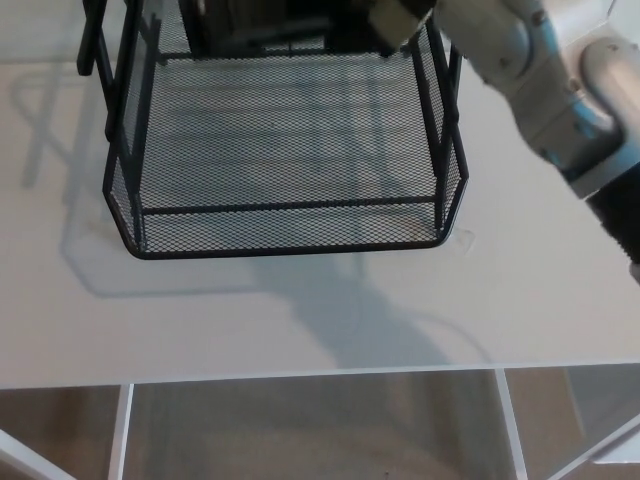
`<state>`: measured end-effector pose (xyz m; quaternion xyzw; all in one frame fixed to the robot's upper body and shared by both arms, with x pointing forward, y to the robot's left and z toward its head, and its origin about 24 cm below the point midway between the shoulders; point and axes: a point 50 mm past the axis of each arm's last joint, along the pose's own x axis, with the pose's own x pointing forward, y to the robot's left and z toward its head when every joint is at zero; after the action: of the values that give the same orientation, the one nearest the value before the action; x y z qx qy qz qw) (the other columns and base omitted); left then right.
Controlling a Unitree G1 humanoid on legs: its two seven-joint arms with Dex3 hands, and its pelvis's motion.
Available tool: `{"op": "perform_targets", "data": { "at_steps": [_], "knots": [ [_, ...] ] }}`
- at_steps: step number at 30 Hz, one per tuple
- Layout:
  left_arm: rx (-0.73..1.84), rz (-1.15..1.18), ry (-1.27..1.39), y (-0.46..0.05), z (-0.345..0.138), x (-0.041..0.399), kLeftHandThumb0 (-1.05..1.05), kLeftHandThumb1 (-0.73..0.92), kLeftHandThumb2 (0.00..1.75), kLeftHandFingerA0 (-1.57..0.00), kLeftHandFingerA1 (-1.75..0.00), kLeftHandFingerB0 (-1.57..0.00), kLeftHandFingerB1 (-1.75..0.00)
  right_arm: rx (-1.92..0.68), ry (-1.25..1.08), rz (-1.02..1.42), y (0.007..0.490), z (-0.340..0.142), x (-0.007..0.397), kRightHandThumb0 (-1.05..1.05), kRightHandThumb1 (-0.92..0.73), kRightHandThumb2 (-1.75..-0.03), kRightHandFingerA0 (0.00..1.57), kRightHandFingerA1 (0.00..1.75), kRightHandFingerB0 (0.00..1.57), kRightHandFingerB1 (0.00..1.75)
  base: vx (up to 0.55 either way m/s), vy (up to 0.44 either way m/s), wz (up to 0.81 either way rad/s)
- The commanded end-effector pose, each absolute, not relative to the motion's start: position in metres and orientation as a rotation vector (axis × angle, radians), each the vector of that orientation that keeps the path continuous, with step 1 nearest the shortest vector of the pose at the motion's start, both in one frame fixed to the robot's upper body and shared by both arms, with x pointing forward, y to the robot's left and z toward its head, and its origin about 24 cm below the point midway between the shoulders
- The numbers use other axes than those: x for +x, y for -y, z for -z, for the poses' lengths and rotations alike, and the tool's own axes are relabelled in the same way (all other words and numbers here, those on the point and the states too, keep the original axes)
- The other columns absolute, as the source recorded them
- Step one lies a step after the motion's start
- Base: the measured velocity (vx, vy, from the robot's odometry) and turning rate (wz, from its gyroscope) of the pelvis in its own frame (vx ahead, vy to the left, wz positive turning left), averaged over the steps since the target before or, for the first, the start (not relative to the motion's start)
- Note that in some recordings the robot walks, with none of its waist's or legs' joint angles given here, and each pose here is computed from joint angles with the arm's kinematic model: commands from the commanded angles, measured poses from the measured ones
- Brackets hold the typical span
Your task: The robot walks towards a desk on which a file tray is kept in the middle and a stapler is kept to its right. The robot lifts the stapler using its right hand and places it on the file tray.
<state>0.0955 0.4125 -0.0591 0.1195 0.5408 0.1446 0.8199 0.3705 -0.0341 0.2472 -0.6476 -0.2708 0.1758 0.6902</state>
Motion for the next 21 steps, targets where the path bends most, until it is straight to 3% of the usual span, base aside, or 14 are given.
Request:
{"op": "perform_targets", "data": {
  "at_steps": [1, 2, 3, 7, 8, 9, 10, 11, 13, 14, 15, 18, 19, 21],
  "knots": [
    [0.352, -0.289, -1.12, -0.418, 0.052, 0.099, -0.61, 0.67, 0.9, -0.32, -0.53, -0.13, -0.43, -1.528, 0.409, -0.58, 0.031, -0.208, 0.373, -0.24, -0.71, -0.64, 0.74, 1.72, 0.73, 1.34, 0.0, 0.0, 0.0],
    [0.353, -0.288, -1.12, -0.418, 0.052, 0.099, -0.61, 0.67, 0.9, -0.34, -0.54, -0.14, -0.44, -1.535, 0.404, -0.585, 0.03, -0.204, 0.372, -0.23, -0.69, -0.61, 0.74, 1.72, 0.72, 1.35, 0.0, 0.0, 0.0],
    [0.356, -0.286, -1.119, -0.419, 0.052, 0.1, -0.62, 0.67, 0.9, -0.33, -0.53, -0.14, -0.44, -1.54, 0.396, -0.596, 0.03, -0.202, 0.372, -0.24, -0.69, -0.61, 0.78, 1.68, 0.75, 1.19, 0.0, 0.0, 0.0],
    [0.355, -0.287, -1.111, -0.419, 0.05, 0.102, -0.62, 0.66, 0.89, -0.33, -0.53, -0.16, -0.45, -1.523, 0.369, -0.612, 0.027, -0.19, 0.371, -0.22, -0.71, -0.66, 0.74, 1.71, 0.66, 1.47, 0.0, 0.0, 0.0],
    [0.35, -0.289, -1.11, -0.418, 0.051, 0.103, -0.57, 0.81, 0.62, -0.39, -0.45, -0.21, -0.35, -1.533, 0.362, -0.613, 0.028, -0.189, 0.371, -0.19, -0.68, -0.66, 0.91, 1.69, 0.71, 1.4, 0.0, 0.0, 0.0],
    [0.347, -0.281, -1.108, -0.418, 0.051, 0.103, -0.62, 0.67, 0.89, -0.31, -0.52, -0.15, -0.44, -1.548, 0.364, -0.62, 0.026, -0.188, 0.37, -0.26, -0.7, -0.6, 0.72, 1.74, 0.71, 1.29, 0.0, 0.0, 0.0],
    [0.36, -0.276, -1.109, -0.418, 0.051, 0.103, -0.62, 0.67, 0.9, -0.32, -0.53, -0.14, -0.44, -1.551, 0.365, -0.627, 0.026, -0.188, 0.369, -0.2, -0.69, -0.61, 0.85, 1.72, 0.69, 1.44, 0.0, 0.0, 0.0],
    [0.345, -0.286, -1.1, -0.419, 0.05, 0.104, -0.61, 0.67, 0.88, -0.31, -0.52, -0.14, -0.44, -1.55, 0.369, -0.631, 0.026, -0.19, 0.369, -0.28, -0.7, -0.61, 0.72, 1.73, 0.7, 1.31, 0.0, 0.0, 0.0],
    [0.331, -0.309, -1.114, -0.419, 0.051, 0.105, -0.61, 0.66, 0.89, -0.32, -0.53, -0.14, -0.44, -1.543, 0.371, -0.636, 0.026, -0.191, 0.368, -0.22, -0.71, -0.63, 0.86, 1.7, 0.7, 1.44, 0.0, 0.0, 0.0],
    [0.337, -0.306, -1.115, -0.419, 0.051, 0.104, -0.56, 0.81, 0.62, -0.38, -0.45, -0.2, -0.34, -1.538, 0.371, -0.641, 0.026, -0.192, 0.368, -0.25, -0.72, -0.65, 0.9, 1.7, 0.72, 1.41, 0.0, 0.0, 0.0],
    [0.348, -0.299, -1.116, -0.419, 0.051, 0.104, -0.61, 0.67, 0.88, -0.32, -0.52, -0.15, -0.44, -1.513, 0.377, -0.639, 0.027, -0.192, 0.368, -0.22, -0.72, -0.75, 0.77, 1.65, 0.76, 1.3, 0.0, 0.0, 0.0],
    [0.364, -0.28, -1.111, -0.419, 0.05, 0.105, -0.61, 0.67, 0.9, -0.33, -0.53, -0.13, -0.44, -1.477, 0.404, -0.639, 0.028, -0.192, 0.367, -0.2, -0.69, -0.76, 0.82, 1.6, 0.82, 1.15, 0.0, 0.0, 0.0],
    [0.342, -0.304, -1.117, -0.419, 0.052, 0.105, -0.6, 0.66, 0.88, -0.31, -0.52, -0.14, -0.44, -1.47, 0.408, -0.64, 0.029, -0.193, 0.368, -0.27, -0.7, -0.65, 0.79, 1.57, 0.83, 0.66, 0.0, 0.0, 0.0],
    [0.341, -0.284, -1.116, -0.42, 0.05, 0.104, -0.62, 0.66, 0.9, -0.32, -0.54, -0.13, -0.44, -1.465, 0.419, -0.625, 0.03, -0.193, 0.368, -0.31, -0.7, -0.64, 0.74, 1.43, 0.64, 0.42, 0.0, 0.0, 0.0]
  ]
}}
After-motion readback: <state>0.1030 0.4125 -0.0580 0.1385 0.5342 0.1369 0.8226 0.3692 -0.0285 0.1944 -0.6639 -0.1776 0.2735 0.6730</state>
